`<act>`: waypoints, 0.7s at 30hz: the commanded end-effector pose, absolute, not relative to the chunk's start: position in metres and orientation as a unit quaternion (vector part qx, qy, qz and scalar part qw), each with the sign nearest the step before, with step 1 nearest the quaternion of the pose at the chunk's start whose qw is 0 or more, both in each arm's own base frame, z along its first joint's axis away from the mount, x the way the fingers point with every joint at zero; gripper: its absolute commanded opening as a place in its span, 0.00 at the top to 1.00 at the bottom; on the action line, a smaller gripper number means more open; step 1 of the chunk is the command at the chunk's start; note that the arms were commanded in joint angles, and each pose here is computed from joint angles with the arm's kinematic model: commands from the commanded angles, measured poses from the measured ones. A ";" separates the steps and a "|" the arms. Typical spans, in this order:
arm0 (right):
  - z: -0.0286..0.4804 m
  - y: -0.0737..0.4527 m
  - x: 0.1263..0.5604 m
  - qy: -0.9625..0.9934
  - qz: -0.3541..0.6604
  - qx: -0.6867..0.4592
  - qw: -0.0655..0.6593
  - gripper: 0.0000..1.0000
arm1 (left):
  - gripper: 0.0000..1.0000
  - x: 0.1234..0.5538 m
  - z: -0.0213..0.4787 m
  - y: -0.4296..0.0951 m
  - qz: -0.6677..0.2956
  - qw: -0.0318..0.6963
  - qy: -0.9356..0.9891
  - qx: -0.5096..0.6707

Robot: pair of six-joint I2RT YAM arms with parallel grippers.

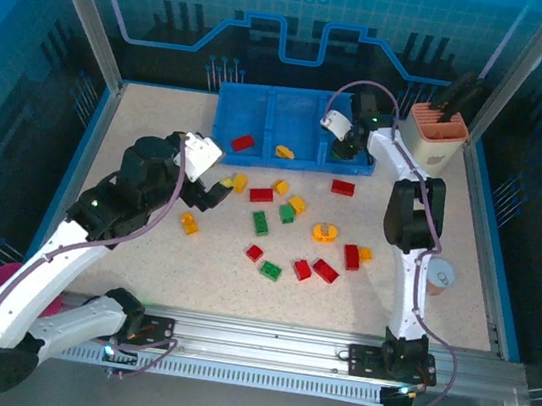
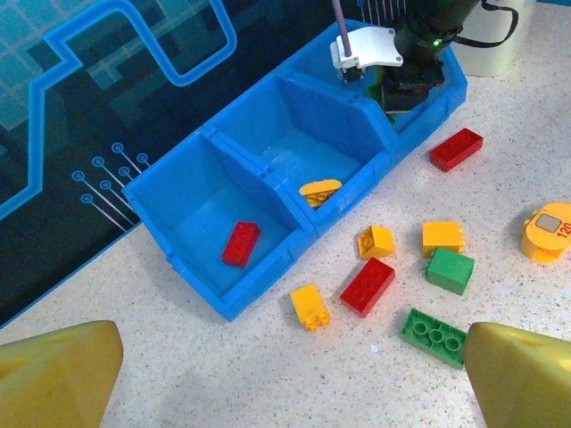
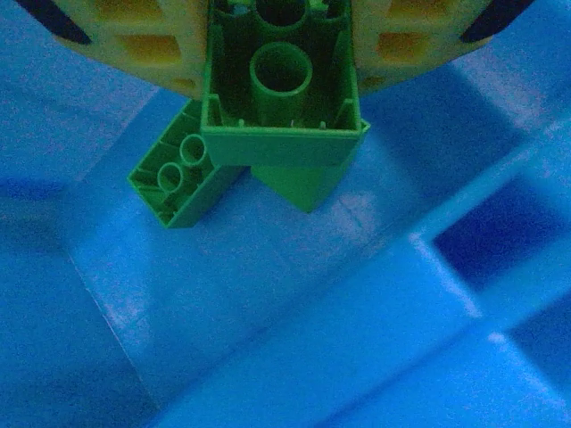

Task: Sort the legos into containers by color
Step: Place the lego in the container.

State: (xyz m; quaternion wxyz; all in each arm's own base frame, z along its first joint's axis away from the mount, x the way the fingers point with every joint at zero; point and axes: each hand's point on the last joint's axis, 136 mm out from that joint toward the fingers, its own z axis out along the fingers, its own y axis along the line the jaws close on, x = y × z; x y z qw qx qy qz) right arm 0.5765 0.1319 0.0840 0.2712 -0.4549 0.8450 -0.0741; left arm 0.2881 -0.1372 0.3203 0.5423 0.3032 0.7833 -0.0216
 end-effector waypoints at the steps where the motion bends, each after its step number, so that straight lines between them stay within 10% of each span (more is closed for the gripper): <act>1: 0.085 0.140 0.588 0.839 -0.092 -0.454 0.285 0.83 | 0.01 0.288 0.318 -0.139 -0.029 0.540 0.787 0.296; 21: 0.163 0.147 0.566 0.813 -0.087 -0.451 0.358 0.31 | 0.02 0.312 0.198 -0.169 -0.152 0.327 0.929 0.083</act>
